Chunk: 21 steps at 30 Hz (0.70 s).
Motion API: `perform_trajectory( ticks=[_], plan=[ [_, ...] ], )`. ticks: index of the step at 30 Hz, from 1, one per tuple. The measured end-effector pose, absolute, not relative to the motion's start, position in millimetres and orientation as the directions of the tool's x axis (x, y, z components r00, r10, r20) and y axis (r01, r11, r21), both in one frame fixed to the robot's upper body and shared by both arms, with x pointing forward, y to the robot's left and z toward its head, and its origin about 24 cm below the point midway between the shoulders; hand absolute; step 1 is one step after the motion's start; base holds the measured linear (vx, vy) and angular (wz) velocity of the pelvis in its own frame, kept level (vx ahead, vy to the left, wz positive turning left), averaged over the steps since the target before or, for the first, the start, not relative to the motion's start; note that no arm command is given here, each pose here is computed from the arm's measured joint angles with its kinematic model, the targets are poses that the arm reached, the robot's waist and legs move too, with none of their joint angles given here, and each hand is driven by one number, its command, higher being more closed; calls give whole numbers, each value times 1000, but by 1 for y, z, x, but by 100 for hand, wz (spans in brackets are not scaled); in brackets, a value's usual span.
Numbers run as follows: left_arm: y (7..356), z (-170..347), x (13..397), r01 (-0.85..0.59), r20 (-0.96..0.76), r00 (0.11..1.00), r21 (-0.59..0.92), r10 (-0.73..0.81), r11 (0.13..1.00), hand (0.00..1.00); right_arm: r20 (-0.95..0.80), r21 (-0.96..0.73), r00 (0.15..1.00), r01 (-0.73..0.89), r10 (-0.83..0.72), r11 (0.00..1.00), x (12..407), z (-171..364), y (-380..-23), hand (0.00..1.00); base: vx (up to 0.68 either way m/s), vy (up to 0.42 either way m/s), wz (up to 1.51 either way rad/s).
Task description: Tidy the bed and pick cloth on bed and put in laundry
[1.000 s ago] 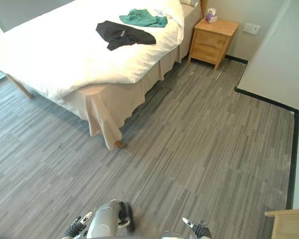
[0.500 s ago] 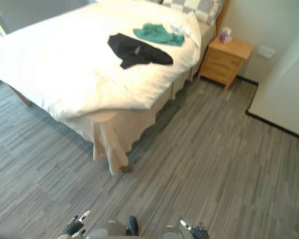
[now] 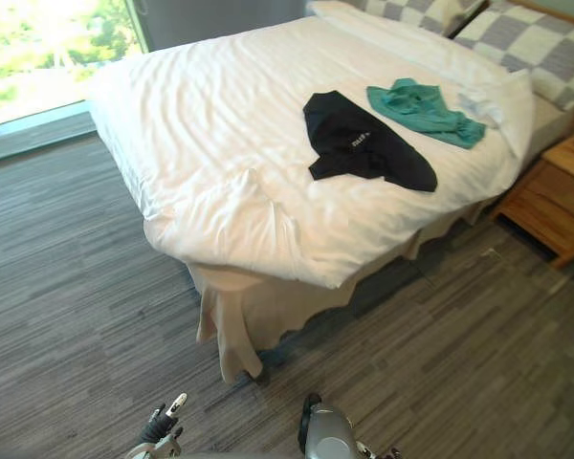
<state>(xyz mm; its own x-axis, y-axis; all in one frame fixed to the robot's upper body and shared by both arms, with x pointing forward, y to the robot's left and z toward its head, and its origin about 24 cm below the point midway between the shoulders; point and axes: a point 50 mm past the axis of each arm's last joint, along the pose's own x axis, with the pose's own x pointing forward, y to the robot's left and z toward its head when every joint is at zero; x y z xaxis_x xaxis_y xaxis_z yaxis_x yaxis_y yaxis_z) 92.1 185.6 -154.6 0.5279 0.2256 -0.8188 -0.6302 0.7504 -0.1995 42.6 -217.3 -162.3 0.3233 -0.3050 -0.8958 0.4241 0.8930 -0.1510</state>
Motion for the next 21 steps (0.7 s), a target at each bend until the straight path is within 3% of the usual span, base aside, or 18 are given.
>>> perform_trajectory(
  ticks=[3,7,12,14,18,21],
  plan=[
    [191,-154,91,-648,-815,528,-205,239,733,0,-912,-185,280,372,-300,909,35,-164,-221,0,312,-254,92],
    [182,-157,87,-653,-832,514,-223,208,724,0,-894,-185,337,322,-295,929,61,-161,-230,0,131,-41,45],
    [190,-160,77,-765,-862,440,-214,252,607,0,-902,-173,324,339,-287,925,60,-162,-228,0,91,63,34],
    [195,-162,69,-822,-878,387,-191,280,537,0,-908,-154,316,363,-277,919,59,-164,-222,0,28,45,27],
    [207,-165,47,-943,-898,268,-170,349,288,0,-920,-123,300,387,-251,914,58,-166,-217,0,-24,23,11],
    [225,-158,51,-967,-854,252,-212,454,139,0,-920,-111,306,392,-243,913,60,-166,-217,0,-72,16,3]
  ],
)
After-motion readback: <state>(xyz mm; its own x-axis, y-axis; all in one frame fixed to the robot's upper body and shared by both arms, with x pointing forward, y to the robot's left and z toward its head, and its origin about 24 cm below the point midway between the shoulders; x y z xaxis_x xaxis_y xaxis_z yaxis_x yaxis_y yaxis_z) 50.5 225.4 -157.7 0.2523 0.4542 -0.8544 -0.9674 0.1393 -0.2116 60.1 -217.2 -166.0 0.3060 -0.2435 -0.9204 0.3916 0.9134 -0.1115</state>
